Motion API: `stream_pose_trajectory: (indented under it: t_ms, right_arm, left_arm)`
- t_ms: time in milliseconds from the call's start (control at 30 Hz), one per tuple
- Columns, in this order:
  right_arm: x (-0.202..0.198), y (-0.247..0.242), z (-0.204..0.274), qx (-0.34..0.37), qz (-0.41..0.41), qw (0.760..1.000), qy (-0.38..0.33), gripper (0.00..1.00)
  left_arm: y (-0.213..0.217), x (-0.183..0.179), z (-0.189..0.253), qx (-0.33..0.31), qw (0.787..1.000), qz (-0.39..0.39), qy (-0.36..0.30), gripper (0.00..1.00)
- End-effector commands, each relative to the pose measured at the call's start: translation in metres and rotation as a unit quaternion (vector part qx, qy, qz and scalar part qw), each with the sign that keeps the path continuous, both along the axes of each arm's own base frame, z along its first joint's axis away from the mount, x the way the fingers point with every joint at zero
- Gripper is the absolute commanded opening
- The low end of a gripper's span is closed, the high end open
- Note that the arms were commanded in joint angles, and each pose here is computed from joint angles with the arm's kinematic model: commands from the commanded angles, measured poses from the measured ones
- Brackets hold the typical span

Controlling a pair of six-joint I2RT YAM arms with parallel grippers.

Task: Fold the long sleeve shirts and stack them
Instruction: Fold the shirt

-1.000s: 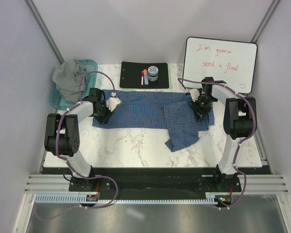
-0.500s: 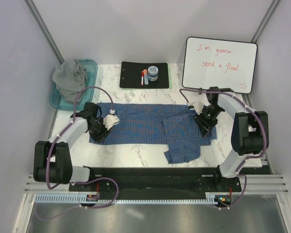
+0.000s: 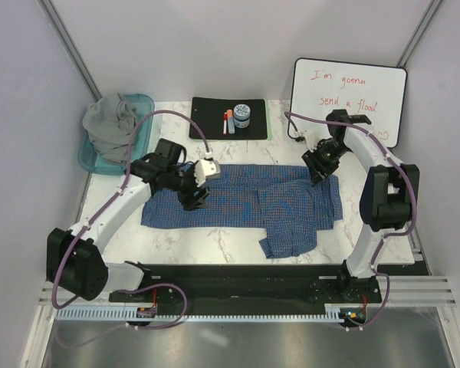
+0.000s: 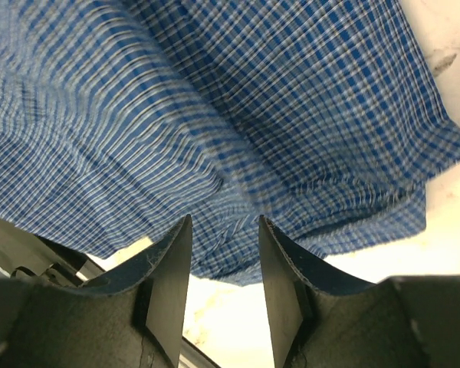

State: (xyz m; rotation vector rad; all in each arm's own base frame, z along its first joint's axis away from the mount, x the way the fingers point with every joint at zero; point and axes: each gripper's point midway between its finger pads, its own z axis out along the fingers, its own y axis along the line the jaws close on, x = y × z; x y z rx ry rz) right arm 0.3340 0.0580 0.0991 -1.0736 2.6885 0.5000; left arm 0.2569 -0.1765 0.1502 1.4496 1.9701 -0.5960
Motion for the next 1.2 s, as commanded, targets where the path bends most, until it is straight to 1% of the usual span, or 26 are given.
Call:
stream_pose_trajectory:
  t_ms: [0, 33, 100, 133, 200, 233, 300, 333, 433, 567, 600, 700, 767, 800, 833, 867, 900, 933, 967, 1000, 1033, 1067, 1100, 1133, 1167]
  right_arm:
    - [0.027, 0.007, -0.005, 0.016, 0.004, 1.0, -0.017, 0.48]
    - [0.03, 0.007, -0.009, 0.012, 0.006, 1.0, -0.018, 0.49]
    - [0.04, 0.006, -0.018, 0.003, 0.007, 1.0, -0.023, 0.47]
    - [0.043, 0.006, -0.021, 0.003, 0.005, 1.0, -0.022, 0.42]
    - [0.05, 0.007, -0.024, 0.002, 0.002, 1.0, -0.023, 0.35]
    - [0.052, 0.008, -0.025, 0.002, 0.001, 1.0, -0.023, 0.26]
    - [0.06, 0.008, -0.023, -0.002, -0.002, 0.999, -0.035, 0.16]
    - [0.062, 0.006, -0.023, -0.007, -0.004, 0.999, -0.038, 0.09]
    - [0.07, 0.003, -0.025, -0.017, -0.01, 0.999, -0.049, 0.0]
    - [0.076, 0.001, -0.04, -0.02, -0.017, 0.999, -0.042, 0.0]
    - [0.078, 0.002, -0.043, -0.02, -0.019, 0.999, -0.043, 0.0]
    - [0.08, 0.001, -0.052, -0.025, -0.024, 0.999, -0.036, 0.0]
    - [0.077, -0.003, -0.059, -0.034, -0.026, 0.999, -0.029, 0.0]
    - [0.075, -0.002, -0.061, -0.035, -0.026, 0.999, -0.026, 0.0]
    - [0.073, -0.003, -0.062, -0.037, -0.027, 0.999, -0.023, 0.0]
    - [0.07, -0.003, -0.066, -0.038, -0.028, 0.999, -0.017, 0.0]
    - [0.068, -0.004, -0.066, -0.041, -0.031, 0.999, -0.014, 0.03]
    - [0.067, -0.004, -0.065, -0.038, -0.035, 0.999, -0.012, 0.03]
    - [0.066, -0.002, -0.059, -0.033, -0.037, 0.999, -0.016, 0.04]
    - [0.067, 0.001, -0.055, -0.025, -0.038, 0.999, -0.019, 0.1]
    - [0.067, 0.003, -0.048, -0.019, -0.046, 0.999, -0.022, 0.16]
    - [0.07, 0.004, -0.037, -0.014, -0.049, 0.998, -0.033, 0.2]
    - [0.071, 0.009, -0.024, -0.002, -0.054, 0.998, -0.039, 0.3]
    - [0.072, 0.011, -0.012, 0.003, -0.057, 0.997, -0.046, 0.34]
    - [0.071, 0.012, -0.006, 0.008, -0.058, 0.997, -0.048, 0.4]
  left_arm:
    - [-0.033, -0.015, -0.009, -0.013, 0.999, -0.038, 0.019, 0.7]
    - [-0.037, -0.012, -0.014, -0.009, 0.999, -0.038, 0.019, 0.7]
    - [-0.044, -0.01, -0.019, 0.0, 0.999, -0.046, 0.016, 0.7]
    - [-0.048, -0.008, -0.02, -0.001, 0.999, -0.048, 0.016, 0.7]
    - [-0.053, -0.002, -0.027, 0.004, 0.999, -0.046, 0.024, 0.68]
    - [-0.053, 0.0, -0.03, 0.006, 0.999, -0.041, 0.03, 0.68]
    - [-0.054, 0.004, -0.036, 0.013, 0.999, -0.038, 0.035, 0.66]
    - [-0.054, 0.005, -0.037, 0.014, 0.999, -0.039, 0.034, 0.65]
    - [-0.055, 0.005, -0.042, 0.015, 0.998, -0.039, 0.04, 0.63]
    - [-0.059, 0.011, -0.046, 0.011, 0.999, -0.027, 0.046, 0.62]
    - [-0.059, 0.018, -0.052, 0.018, 0.999, -0.01, 0.048, 0.61]
    - [-0.054, 0.031, -0.059, 0.032, 0.998, 0.026, 0.053, 0.58]
    - [-0.053, 0.034, -0.061, 0.028, 0.997, 0.031, 0.06, 0.54]
    - [-0.057, 0.029, -0.059, 0.018, 0.998, 0.014, 0.061, 0.55]
    - [-0.06, 0.022, -0.053, 0.007, 0.999, 0.001, 0.052, 0.58]
    - [-0.071, 0.009, -0.05, -0.003, 0.998, -0.028, 0.051, 0.6]
    - [-0.077, 0.001, -0.047, -0.005, 0.998, -0.055, 0.038, 0.62]
    - [-0.09, -0.02, -0.042, -0.008, 0.995, -0.091, 0.026, 0.65]
    - [-0.097, -0.03, -0.04, -0.009, 0.993, -0.112, 0.015, 0.66]
    - [-0.104, -0.041, -0.038, -0.007, 0.991, -0.135, 0.003, 0.67]
    - [-0.122, -0.068, -0.041, 0.0, 0.984, -0.179, -0.004, 0.68]
    - [-0.127, -0.074, -0.045, 0.016, 0.982, -0.188, -0.018, 0.69]
    - [-0.141, -0.094, -0.054, 0.03, 0.976, -0.214, -0.034, 0.73]
    - [-0.158, -0.109, -0.059, 0.033, 0.968, -0.241, -0.052, 0.73]
    - [-0.166, -0.115, -0.06, 0.033, 0.965, -0.254, -0.059, 0.73]
